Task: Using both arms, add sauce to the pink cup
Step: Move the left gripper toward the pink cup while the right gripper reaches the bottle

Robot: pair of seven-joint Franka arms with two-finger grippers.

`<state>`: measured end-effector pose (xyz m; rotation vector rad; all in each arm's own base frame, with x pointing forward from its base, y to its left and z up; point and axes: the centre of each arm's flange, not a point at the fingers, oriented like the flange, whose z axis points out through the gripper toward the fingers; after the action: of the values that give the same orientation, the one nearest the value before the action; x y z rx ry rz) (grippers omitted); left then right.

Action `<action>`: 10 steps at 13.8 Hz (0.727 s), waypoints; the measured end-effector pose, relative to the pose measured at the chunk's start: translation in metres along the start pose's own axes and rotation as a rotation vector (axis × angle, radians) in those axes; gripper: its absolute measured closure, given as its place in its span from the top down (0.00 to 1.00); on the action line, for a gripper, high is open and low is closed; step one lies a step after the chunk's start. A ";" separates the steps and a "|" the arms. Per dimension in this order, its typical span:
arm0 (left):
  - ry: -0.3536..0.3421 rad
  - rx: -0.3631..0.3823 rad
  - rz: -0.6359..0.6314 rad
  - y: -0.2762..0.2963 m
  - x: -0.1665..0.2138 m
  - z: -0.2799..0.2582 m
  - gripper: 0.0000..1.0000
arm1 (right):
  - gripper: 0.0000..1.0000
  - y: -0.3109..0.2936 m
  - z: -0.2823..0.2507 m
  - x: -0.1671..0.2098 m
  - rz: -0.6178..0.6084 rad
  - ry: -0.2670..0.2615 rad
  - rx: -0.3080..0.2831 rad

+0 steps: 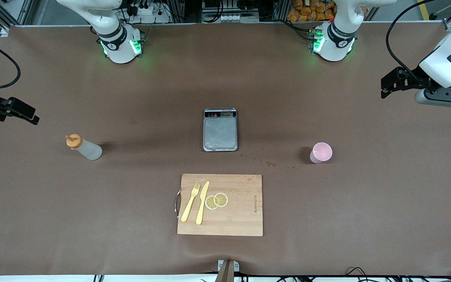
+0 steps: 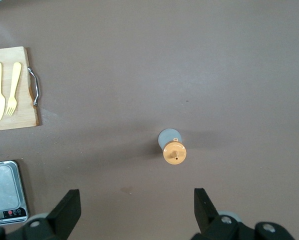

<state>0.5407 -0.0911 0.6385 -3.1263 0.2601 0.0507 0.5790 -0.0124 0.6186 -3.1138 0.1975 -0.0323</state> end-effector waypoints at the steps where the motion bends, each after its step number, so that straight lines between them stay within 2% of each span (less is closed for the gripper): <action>1: 0.000 0.000 0.002 0.001 0.000 0.000 1.00 | 1.00 0.000 0.000 0.000 0.000 0.000 0.000; 10: -0.001 -0.003 0.009 0.005 0.000 -0.001 1.00 | 1.00 0.014 0.000 0.001 0.025 0.001 -0.001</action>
<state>0.5396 -0.0961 0.6391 -3.1278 0.2744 0.0522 0.5786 -0.0266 0.6185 -3.1121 0.2359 -0.0331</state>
